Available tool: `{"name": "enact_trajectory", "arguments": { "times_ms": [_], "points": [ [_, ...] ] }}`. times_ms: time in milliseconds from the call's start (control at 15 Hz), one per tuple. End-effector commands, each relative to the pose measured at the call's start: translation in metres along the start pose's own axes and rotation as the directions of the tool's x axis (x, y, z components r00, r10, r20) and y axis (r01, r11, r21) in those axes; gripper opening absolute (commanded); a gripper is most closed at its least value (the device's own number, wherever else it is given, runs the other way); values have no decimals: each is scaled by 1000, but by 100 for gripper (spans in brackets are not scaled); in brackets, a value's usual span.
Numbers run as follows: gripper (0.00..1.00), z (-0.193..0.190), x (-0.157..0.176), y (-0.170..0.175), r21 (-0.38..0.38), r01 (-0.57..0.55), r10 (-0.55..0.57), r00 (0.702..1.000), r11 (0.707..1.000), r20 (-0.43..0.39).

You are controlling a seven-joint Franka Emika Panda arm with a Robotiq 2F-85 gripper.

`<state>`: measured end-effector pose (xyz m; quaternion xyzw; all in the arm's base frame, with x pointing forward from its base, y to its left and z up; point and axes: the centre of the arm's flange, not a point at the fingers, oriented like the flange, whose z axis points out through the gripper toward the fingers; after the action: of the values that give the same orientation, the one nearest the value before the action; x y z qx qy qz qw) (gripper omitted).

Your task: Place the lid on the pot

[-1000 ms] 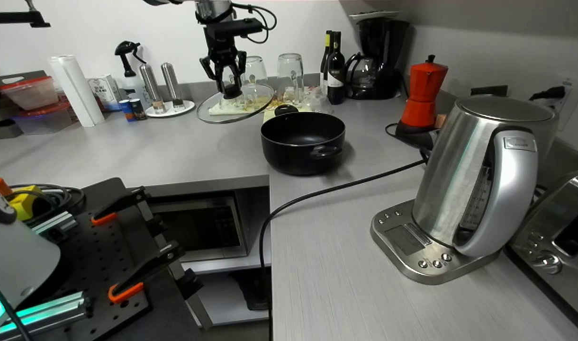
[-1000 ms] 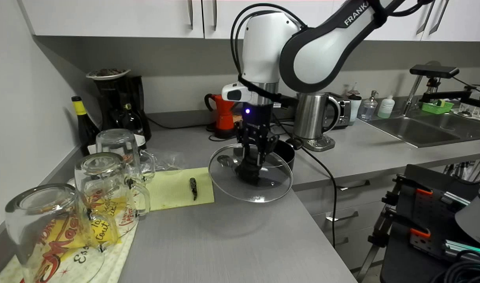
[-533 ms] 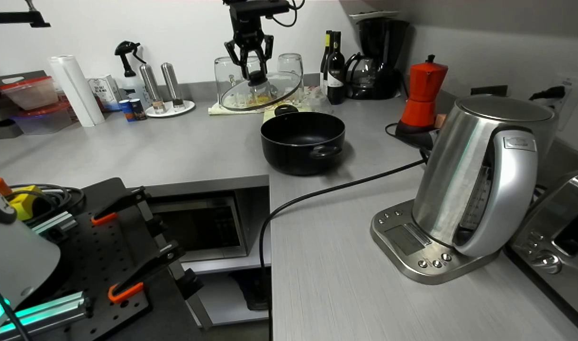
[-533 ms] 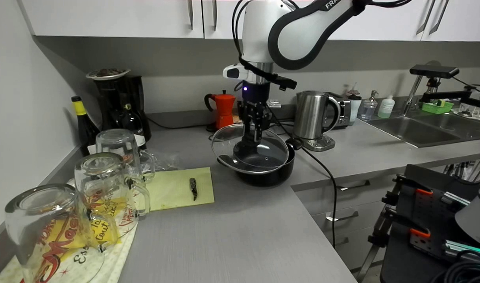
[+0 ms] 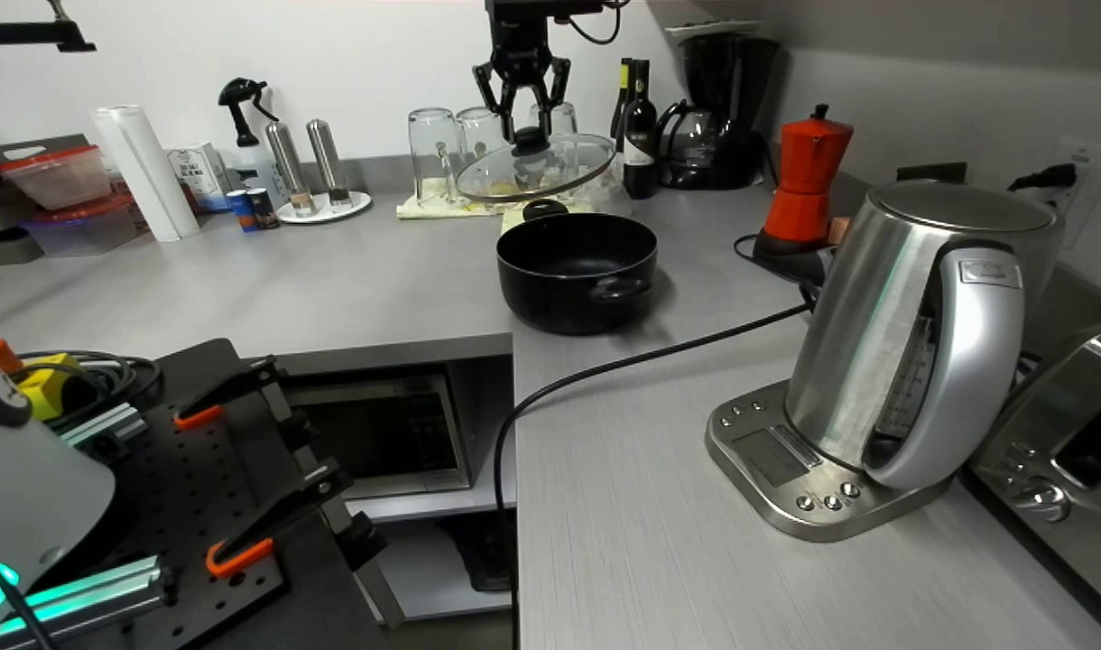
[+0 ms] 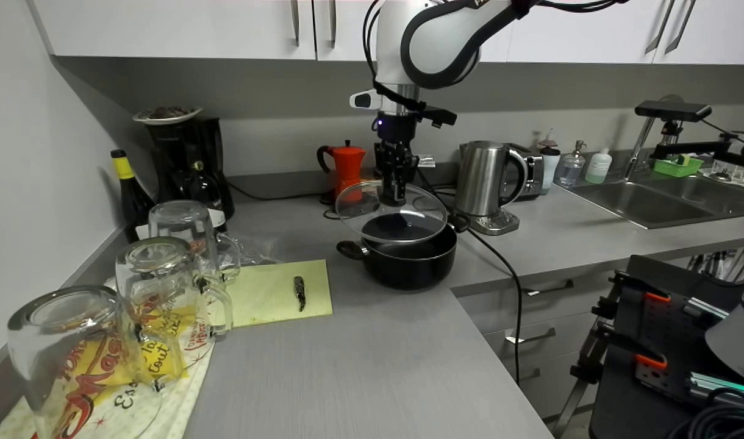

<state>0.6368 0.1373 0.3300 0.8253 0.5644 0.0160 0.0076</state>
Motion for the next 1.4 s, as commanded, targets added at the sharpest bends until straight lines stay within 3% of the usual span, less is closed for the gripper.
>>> {"name": "enact_trajectory", "arguments": {
  "times_ms": [0,600,1333],
  "points": [
    [25,-10,-11,38,36,-81,82,996,996,-30],
    [25,22,-48,70,96,-180,184,982,979,-43],
    [25,55,-70,72,129,-209,216,976,969,-42]
  ]
}}
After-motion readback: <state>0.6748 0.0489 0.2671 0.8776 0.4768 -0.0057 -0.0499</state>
